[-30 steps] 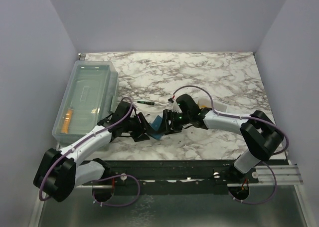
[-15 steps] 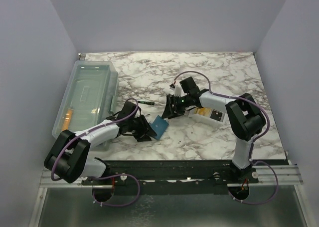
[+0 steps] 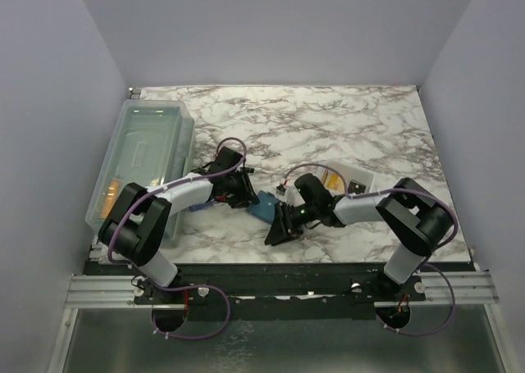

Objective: Put the credit cards into the card holder
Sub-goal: Close the card holder at the center of the board.

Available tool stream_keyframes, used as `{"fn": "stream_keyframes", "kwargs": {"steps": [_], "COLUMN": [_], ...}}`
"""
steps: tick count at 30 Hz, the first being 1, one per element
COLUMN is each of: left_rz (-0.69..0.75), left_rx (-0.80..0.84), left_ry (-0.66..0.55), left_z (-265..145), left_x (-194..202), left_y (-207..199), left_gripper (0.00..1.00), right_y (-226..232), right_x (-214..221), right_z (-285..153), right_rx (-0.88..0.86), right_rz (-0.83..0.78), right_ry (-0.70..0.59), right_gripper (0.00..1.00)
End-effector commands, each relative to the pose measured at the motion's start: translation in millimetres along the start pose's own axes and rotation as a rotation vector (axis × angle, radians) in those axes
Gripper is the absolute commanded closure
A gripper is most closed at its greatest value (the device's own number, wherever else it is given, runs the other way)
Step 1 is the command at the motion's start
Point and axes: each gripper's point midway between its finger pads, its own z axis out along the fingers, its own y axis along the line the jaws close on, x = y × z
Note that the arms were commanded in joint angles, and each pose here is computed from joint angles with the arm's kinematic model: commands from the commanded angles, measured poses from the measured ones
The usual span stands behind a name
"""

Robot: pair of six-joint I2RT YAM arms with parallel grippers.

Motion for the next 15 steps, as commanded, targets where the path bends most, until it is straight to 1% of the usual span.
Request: {"fn": "stream_keyframes", "kwargs": {"steps": [1,3,4,6,9,11,13,15], "left_rz": [0.162,0.199,0.213,0.236,0.238,0.223,0.2,0.165], "left_rx": [-0.072,-0.086,-0.084,-0.052,0.007,0.06,0.109,0.155], "left_ry": [-0.017,-0.009,-0.007,0.0,0.016,0.032,0.041,0.055], "left_z": [9,3,-1,-13,-33,-45,-55,-61], "left_x": [-17,-19,-19,-16,-7,-1,4,7], "left_y": [3,2,1,-6,-17,-28,-38,-48], "left_gripper": [0.57,0.52,0.51,0.47,0.43,0.43,0.43,0.43], "right_y": [18,2,-4,-6,-10,-15,-21,-24], "right_x": [20,15,13,1,-24,-44,-59,-74], "right_z": [-6,-13,-19,-30,-48,-59,-67,-72], "right_rx": [-0.042,0.106,0.178,0.292,0.438,0.489,0.488,0.48], "right_rz": [0.11,0.105,0.09,0.026,-0.067,-0.081,-0.064,-0.061], "right_ry": [-0.02,-0.045,-0.044,-0.059,-0.089,-0.122,-0.15,-0.19], "right_gripper": [0.52,0.44,0.42,0.4,0.39,0.41,0.46,0.46]}}
